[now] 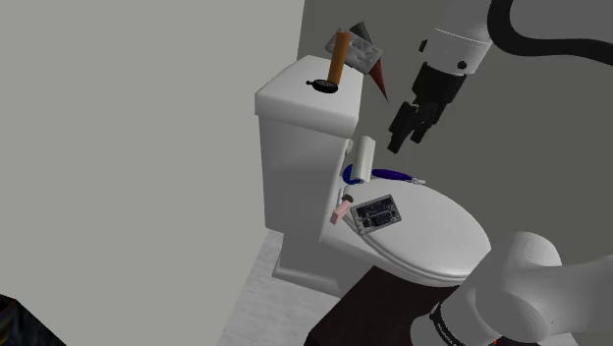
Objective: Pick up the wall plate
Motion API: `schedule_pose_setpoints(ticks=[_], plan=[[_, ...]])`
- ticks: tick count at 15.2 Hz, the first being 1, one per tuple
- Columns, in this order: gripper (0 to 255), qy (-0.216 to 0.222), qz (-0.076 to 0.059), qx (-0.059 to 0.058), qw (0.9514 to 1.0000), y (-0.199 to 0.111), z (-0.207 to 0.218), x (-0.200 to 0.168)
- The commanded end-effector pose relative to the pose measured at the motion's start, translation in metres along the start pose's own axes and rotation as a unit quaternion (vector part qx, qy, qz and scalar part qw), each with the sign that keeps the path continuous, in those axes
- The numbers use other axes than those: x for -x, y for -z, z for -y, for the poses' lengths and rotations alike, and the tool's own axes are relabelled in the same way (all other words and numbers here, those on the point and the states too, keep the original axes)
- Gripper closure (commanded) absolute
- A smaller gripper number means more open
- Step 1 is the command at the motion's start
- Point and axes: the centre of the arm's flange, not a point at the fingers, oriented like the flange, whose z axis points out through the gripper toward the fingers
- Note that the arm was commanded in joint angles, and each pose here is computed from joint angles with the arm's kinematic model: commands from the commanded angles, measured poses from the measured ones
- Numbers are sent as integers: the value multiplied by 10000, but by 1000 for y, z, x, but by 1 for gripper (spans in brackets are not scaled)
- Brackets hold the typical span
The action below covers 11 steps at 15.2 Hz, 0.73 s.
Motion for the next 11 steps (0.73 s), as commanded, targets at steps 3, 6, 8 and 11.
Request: schedule_pose_setpoints(ticks=[3,6,8,11], plan=[[0,261,113,-348,9990,-14,-33,-7],[0,651,281,-868,9937,-39,-80,-21],[0,910,393,-1213,9876,-59,-109,-31],[0,1295,559,-1726,9748,-92,-149,-49]])
